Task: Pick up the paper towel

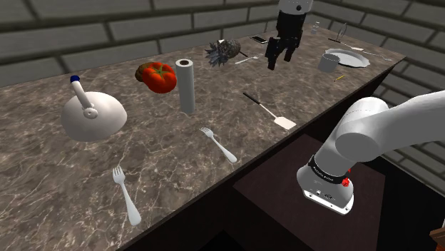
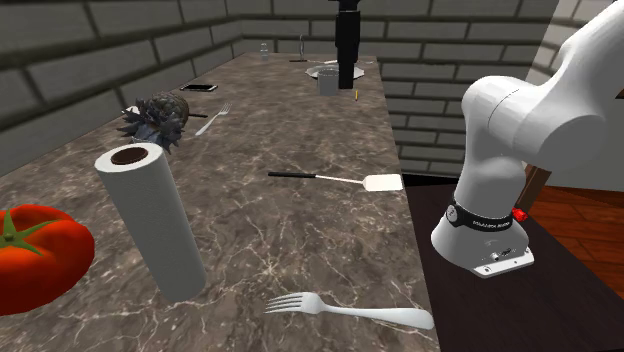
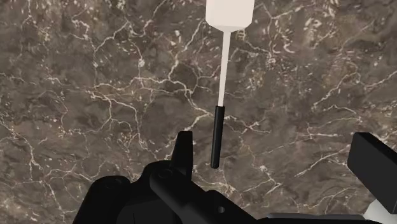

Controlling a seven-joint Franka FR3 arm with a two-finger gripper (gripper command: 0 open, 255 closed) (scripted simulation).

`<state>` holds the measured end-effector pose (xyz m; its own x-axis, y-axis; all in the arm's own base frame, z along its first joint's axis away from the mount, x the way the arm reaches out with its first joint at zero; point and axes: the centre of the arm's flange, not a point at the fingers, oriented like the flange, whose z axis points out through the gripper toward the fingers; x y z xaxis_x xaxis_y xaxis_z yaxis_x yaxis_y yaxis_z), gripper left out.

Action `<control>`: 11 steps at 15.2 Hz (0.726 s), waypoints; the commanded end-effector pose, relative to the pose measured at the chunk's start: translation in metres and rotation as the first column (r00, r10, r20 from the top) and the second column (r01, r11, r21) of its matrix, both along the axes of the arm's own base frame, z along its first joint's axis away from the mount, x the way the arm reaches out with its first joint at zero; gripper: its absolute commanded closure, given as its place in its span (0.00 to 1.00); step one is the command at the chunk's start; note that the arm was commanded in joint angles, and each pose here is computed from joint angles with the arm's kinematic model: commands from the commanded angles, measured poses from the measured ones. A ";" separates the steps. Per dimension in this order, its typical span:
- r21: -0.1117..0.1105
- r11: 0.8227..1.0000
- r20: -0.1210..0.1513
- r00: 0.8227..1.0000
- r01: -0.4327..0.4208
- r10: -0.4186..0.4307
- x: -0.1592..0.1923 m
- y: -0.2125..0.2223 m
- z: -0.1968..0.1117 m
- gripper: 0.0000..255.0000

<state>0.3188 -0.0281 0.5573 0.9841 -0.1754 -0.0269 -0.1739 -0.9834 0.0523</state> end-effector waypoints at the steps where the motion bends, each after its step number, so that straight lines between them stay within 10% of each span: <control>1: 0.000 1.000 0.000 1.000 0.000 0.000 0.000 0.000 0.000 0.00; 11: 0.007 0.999 0.023 0.999 0.037 -0.037 0.102 0.079 0.000 0.00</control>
<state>0.4119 0.0416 0.5577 0.9783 -0.2070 -0.0086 -0.2065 -0.9775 0.0435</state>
